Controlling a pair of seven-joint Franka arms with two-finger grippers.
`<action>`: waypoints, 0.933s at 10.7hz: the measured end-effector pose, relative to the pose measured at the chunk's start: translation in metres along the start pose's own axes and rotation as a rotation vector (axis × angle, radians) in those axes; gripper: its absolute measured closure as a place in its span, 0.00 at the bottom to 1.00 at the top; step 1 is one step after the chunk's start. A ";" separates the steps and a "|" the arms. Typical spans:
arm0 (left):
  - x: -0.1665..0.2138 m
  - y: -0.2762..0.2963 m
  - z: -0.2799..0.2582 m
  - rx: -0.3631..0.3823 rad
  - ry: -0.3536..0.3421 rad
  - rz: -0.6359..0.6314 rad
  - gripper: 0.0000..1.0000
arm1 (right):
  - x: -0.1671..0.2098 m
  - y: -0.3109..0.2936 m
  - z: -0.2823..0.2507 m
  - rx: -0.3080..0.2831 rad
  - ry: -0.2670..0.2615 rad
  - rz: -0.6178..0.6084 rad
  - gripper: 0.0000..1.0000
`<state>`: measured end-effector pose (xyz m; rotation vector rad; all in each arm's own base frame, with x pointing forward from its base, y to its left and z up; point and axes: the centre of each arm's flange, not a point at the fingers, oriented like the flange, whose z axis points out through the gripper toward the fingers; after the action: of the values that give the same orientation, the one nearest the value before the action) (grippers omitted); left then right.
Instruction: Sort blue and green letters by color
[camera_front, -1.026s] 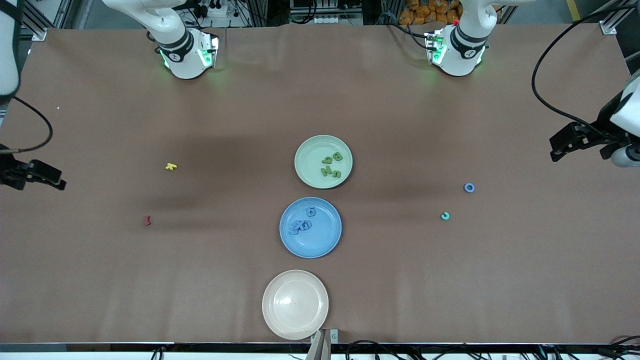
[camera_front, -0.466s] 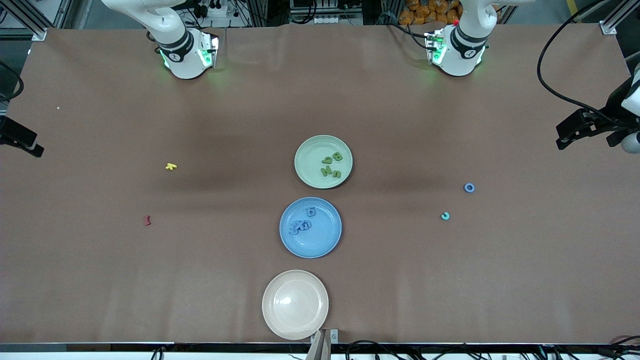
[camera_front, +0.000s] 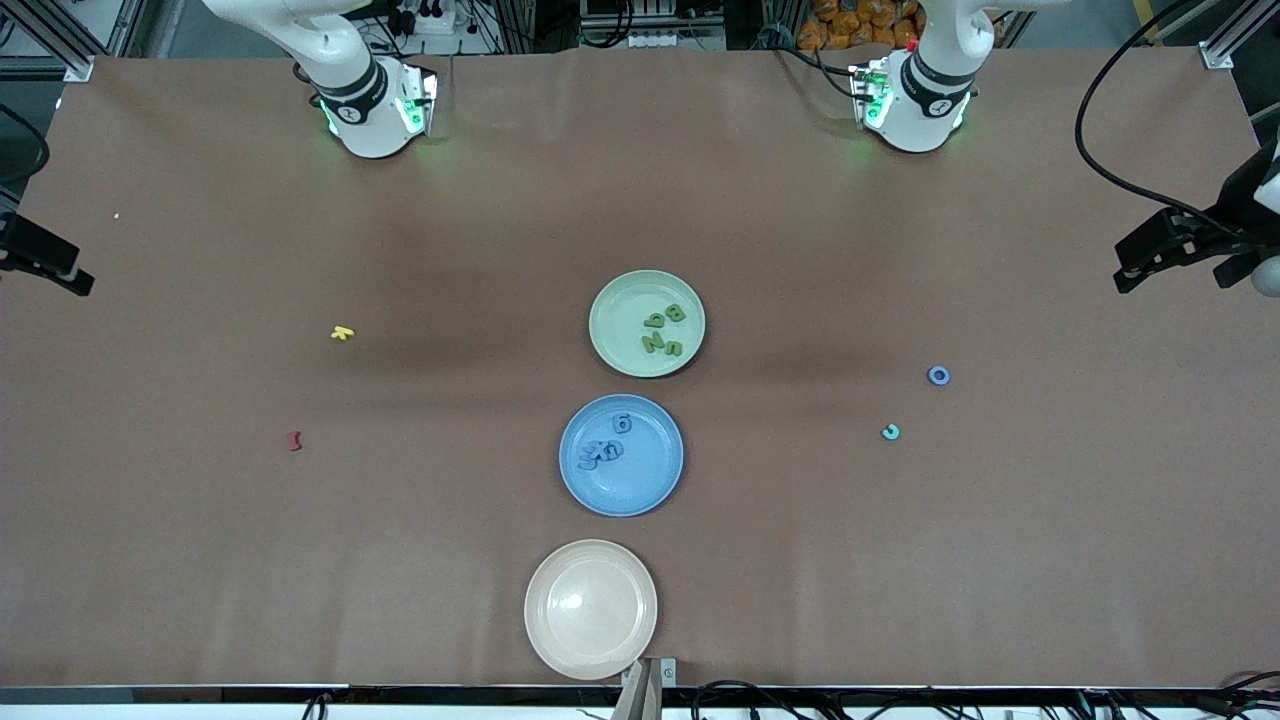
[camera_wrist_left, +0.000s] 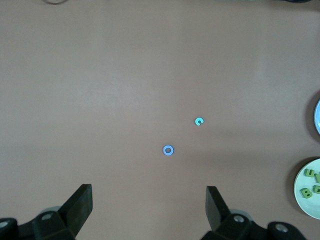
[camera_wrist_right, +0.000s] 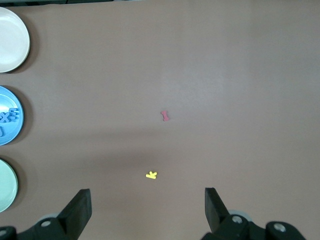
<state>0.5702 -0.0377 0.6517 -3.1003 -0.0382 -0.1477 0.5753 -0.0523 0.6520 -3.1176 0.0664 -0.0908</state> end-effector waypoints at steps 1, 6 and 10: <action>0.000 0.001 0.002 0.000 -0.004 0.002 0.00 | 0.003 -0.004 0.008 0.000 -0.007 -0.007 0.00; 0.000 0.015 0.015 -0.005 -0.032 0.025 0.00 | 0.002 -0.007 0.015 -0.001 -0.032 0.022 0.00; -0.001 0.018 0.015 -0.005 -0.033 0.030 0.00 | 0.002 -0.012 0.015 0.000 -0.031 0.020 0.00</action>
<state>0.5716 -0.0547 0.6359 -3.1068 0.0077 -0.0961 0.5786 -0.0406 0.6371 -3.1162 0.0971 -0.0416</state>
